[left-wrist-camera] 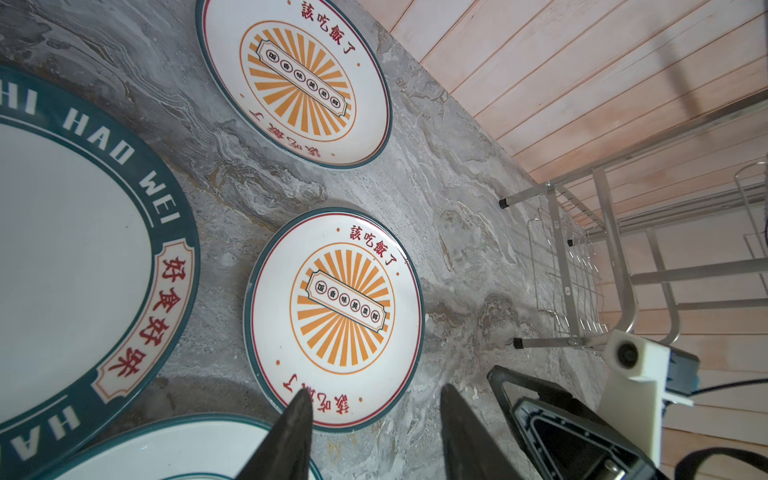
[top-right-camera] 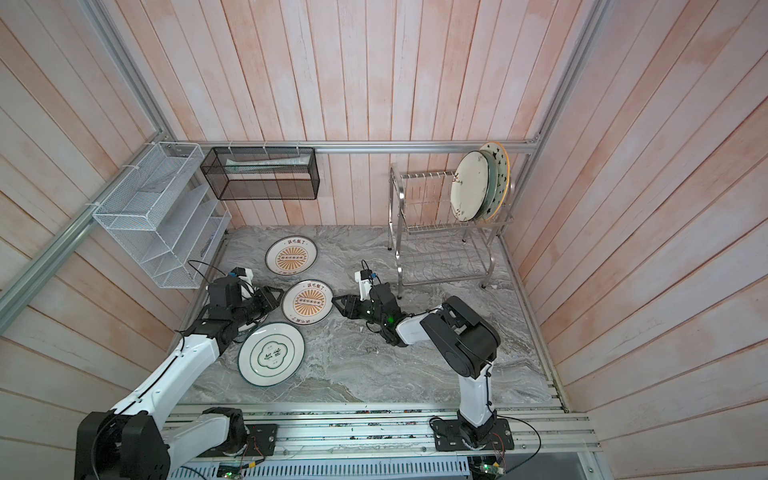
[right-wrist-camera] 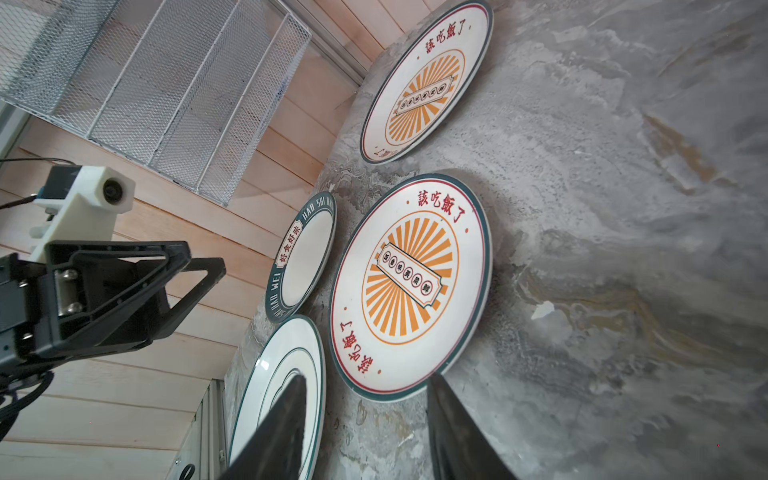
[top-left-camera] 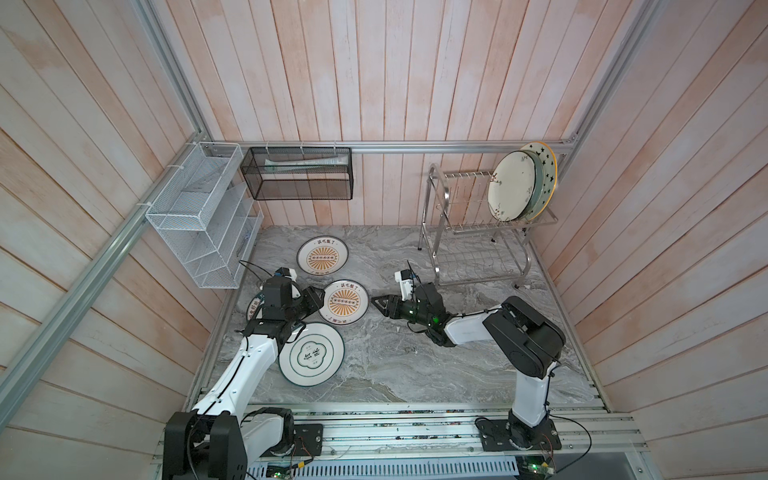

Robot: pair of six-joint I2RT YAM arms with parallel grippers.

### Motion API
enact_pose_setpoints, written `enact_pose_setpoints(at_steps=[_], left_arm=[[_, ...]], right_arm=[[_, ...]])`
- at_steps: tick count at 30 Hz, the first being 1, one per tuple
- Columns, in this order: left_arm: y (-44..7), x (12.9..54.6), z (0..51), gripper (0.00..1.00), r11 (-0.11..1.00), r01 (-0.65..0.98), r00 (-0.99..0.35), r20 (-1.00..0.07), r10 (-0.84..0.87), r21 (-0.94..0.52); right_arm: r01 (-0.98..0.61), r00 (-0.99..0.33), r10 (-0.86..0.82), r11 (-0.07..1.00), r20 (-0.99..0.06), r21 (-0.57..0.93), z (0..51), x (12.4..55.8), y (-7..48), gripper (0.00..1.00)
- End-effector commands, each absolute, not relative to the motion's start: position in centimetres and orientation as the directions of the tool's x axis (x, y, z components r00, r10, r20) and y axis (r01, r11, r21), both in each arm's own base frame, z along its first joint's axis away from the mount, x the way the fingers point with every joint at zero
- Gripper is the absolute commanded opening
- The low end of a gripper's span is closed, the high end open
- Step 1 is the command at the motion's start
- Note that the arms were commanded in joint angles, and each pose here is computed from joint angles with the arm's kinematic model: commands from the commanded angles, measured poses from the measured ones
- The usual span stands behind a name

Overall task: Load the plates into the dish rack
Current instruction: 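Move the right gripper down to the rim of the orange sunburst plate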

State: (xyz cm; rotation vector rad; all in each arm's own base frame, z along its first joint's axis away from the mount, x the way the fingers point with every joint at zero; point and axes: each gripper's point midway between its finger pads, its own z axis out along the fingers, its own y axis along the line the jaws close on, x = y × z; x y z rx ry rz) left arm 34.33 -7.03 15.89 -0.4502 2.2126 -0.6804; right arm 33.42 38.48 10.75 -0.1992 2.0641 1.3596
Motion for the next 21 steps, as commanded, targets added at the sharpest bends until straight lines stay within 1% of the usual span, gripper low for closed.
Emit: enact_pose_setpoints(at_steps=[1,8,14,19,21], left_arm=[[-7.1,33.8,15.6,0.51,0.791,-0.095,-0.656,-0.560,-0.506,-0.605],[-7.2,33.5,14.6,0.51,0.790,-0.096,-0.675,-0.544,-0.498,-0.605],[-7.6,33.8,14.1,0.51,0.786,-0.089,-0.693,-0.529,-0.490,-0.612],[-7.7,33.7,14.2,0.51,0.785,-0.084,-0.696,-0.528,-0.487,-0.613],[-7.6,33.6,14.2,0.51,0.786,-0.085,-0.695,-0.528,-0.487,-0.612]], right_arm=[[-0.448,-0.798,0.202,0.432,-0.568,0.783,10.3,33.3,39.5,0.48],[-0.408,-0.840,0.179,0.413,-0.512,0.815,8.2,32.8,40.2,0.46],[-0.329,-0.872,0.190,0.456,-0.452,0.827,6.1,33.5,40.5,0.44],[-0.264,-0.896,0.207,0.460,-0.392,0.847,5.3,34.1,40.9,0.42],[-0.252,-0.898,0.213,0.468,-0.384,0.847,5.2,34.3,41.0,0.42]])
